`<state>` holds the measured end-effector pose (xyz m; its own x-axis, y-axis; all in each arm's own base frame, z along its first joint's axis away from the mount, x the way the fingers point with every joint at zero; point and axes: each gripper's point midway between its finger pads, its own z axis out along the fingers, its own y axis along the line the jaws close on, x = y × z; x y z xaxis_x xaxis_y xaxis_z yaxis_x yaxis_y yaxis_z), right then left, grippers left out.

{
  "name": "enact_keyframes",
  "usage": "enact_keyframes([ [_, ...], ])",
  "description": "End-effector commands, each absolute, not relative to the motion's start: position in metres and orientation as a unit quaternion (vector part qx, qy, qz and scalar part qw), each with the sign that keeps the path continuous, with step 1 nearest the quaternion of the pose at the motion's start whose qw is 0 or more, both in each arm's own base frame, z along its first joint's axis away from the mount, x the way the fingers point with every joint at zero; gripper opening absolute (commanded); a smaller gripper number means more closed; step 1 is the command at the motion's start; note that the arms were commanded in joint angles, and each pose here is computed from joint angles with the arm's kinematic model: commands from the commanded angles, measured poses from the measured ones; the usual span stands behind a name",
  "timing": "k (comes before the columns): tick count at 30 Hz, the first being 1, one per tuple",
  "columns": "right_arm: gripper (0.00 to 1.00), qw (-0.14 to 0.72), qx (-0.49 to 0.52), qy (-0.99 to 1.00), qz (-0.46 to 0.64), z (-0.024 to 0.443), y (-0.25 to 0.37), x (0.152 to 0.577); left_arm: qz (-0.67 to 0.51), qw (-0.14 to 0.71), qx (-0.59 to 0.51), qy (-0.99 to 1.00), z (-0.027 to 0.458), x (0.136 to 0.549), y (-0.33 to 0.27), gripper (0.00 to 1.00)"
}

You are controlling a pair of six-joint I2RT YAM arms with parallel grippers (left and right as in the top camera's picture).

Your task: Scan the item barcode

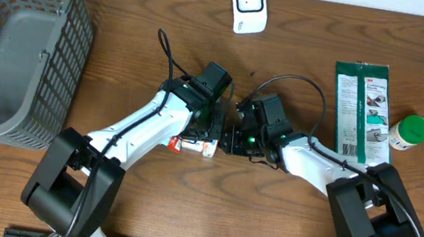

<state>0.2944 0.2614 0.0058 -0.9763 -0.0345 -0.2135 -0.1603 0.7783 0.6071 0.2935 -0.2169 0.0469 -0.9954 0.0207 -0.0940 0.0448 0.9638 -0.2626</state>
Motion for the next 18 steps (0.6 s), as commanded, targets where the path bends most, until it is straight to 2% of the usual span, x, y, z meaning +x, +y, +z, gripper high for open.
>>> enact_keyframes([
  [1, 0.34, 0.096, -0.044, 0.952, 0.288, -0.012, 0.249, 0.293, -0.14, 0.046, 0.024, 0.989, 0.052, 0.291, -0.217, 0.09],
  [10, 0.31, 0.091, -0.044, 0.951, 0.293, -0.011, 0.251, 0.291, -0.138, 0.05, 0.024, 0.989, 0.053, 0.292, -0.216, 0.09],
  [18, 0.3, 0.107, -0.028, 0.954, 0.28, 0.013, 0.237, 0.296, -0.116, 0.08, 0.022, 0.99, 0.061, 0.3, -0.208, 0.09],
])
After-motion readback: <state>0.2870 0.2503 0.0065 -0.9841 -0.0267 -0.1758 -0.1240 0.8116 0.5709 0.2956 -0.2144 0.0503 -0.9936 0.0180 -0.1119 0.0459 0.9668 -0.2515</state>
